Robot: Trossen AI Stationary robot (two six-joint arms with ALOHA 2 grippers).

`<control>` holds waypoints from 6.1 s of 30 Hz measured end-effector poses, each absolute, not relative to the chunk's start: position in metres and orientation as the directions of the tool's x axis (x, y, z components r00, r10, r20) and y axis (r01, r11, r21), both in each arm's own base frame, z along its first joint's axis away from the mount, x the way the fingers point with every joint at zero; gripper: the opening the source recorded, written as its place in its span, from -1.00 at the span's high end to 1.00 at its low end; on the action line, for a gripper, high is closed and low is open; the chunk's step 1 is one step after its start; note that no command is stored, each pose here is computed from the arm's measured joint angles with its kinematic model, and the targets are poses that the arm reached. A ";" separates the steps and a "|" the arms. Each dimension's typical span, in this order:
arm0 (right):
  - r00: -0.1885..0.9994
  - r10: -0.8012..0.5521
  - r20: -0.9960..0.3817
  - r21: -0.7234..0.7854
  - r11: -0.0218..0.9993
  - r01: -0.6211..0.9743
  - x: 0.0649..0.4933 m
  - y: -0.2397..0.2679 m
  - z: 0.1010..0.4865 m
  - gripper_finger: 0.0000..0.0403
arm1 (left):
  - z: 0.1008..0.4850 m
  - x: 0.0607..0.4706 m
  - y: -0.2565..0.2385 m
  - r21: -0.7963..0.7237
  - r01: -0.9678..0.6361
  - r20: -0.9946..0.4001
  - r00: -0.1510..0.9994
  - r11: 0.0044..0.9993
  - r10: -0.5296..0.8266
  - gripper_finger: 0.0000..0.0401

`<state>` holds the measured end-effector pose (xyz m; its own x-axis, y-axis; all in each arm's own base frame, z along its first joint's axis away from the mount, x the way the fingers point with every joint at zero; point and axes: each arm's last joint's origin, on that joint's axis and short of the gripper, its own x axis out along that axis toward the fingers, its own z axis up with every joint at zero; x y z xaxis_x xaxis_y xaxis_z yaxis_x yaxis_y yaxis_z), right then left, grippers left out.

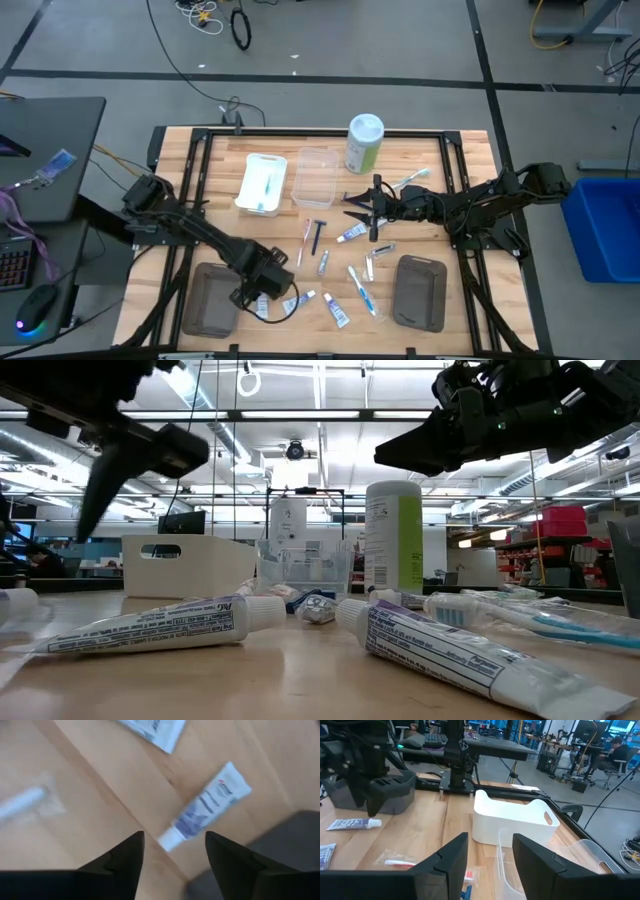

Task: Pick & Place Travel size toiletries
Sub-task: Put the left white toothpaste into the left black bin, then put the bottom blue razor into the right black bin

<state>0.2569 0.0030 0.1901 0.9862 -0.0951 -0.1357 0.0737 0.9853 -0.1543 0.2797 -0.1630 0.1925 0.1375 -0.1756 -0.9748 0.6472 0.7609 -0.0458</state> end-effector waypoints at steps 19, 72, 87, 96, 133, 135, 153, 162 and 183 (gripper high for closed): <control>0.984 -0.096 -0.152 -0.156 0.985 0.072 0.257 0.003 0.188 0.19 | 0.160 0.287 -0.174 -0.016 0.845 -0.987 0.071 0.534 -0.143 -0.23; 0.987 -0.094 -0.128 -0.123 0.989 0.078 0.257 0.003 0.191 0.18 | 0.240 0.283 -0.174 0.064 0.279 -0.992 -0.090 0.958 0.092 0.62; 0.987 -0.093 -0.129 -0.049 0.995 0.087 0.257 0.003 0.191 0.17 | 0.279 0.189 -0.188 0.041 -0.270 -0.984 -0.178 0.962 -0.008 0.58; 0.987 -0.092 -0.129 -0.048 0.995 0.087 0.257 0.004 0.191 0.17 | 0.228 0.163 -0.210 0.006 -0.258 -0.982 -0.183 0.966 -0.043 0.50; 1.000 0.002 -0.007 -0.041 0.999 -0.002 0.274 0.030 0.227 -0.01 | 0.333 0.170 -0.124 0.100 -0.329 -0.774 0.568 0.939 0.281 0.09; 1.000 0.009 -0.006 -0.057 0.998 -0.009 0.274 0.032 0.229 0.00 | 0.330 0.170 -0.112 0.053 -0.381 -0.752 0.593 0.923 0.288 0.09; 0.993 0.035 -0.109 -0.110 0.993 -0.047 0.282 0.041 0.221 0.00 | 0.239 0.212 -0.052 -0.150 -0.418 -0.663 0.715 0.896 0.222 0.09; 0.900 0.047 -0.433 -0.141 0.983 -0.119 0.339 0.056 0.210 0.02 | 0.209 0.217 -0.025 -0.239 -0.415 -0.619 0.762 0.878 0.192 0.09; 0.636 -0.063 -0.769 -0.392 0.832 -0.392 0.395 0.039 0.117 0.07 | 0.207 0.218 -0.023 -0.178 -0.331 -0.617 0.771 0.927 0.157 0.09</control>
<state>0.3948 0.0394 0.1169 0.6363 -0.0627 -0.7689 -0.3923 0.8319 -0.3925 0.2179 -0.0231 0.2073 0.7709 0.1568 -0.6174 -0.3312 0.9266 -0.1783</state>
